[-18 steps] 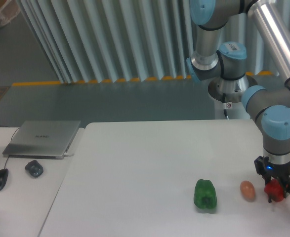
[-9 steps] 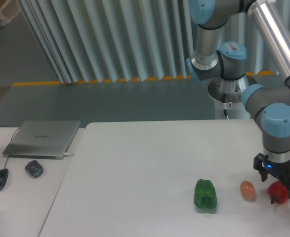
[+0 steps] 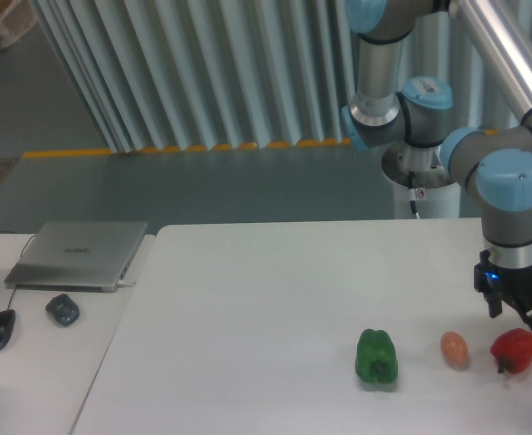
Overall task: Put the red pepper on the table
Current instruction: 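Open the gripper and lift it up off the red pepper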
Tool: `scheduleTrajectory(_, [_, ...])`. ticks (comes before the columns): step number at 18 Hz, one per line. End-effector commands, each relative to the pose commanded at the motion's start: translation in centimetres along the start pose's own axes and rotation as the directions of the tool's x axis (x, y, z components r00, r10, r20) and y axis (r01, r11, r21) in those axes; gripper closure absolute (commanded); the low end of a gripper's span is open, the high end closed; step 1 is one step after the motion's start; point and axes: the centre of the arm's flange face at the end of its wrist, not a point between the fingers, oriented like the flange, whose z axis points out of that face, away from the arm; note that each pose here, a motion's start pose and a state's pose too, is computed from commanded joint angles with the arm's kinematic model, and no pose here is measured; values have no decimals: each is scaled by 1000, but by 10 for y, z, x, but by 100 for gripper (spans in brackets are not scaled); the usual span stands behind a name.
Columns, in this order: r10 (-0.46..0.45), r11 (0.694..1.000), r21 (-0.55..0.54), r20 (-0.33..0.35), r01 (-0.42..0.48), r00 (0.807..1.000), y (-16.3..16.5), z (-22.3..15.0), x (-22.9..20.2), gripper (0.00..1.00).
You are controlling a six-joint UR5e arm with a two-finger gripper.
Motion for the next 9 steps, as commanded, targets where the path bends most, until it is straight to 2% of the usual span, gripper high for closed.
scheduleTrajectory(3, [151,988,-5,-40,-151,988,4,-11,8,0])
scheduleTrajectory(5, [185,983,4,-52,-185,981,3,-19,13,0])
scheduleTrajectory(9, [196,981,27,-80,-194,977,-2,-29,20,0])
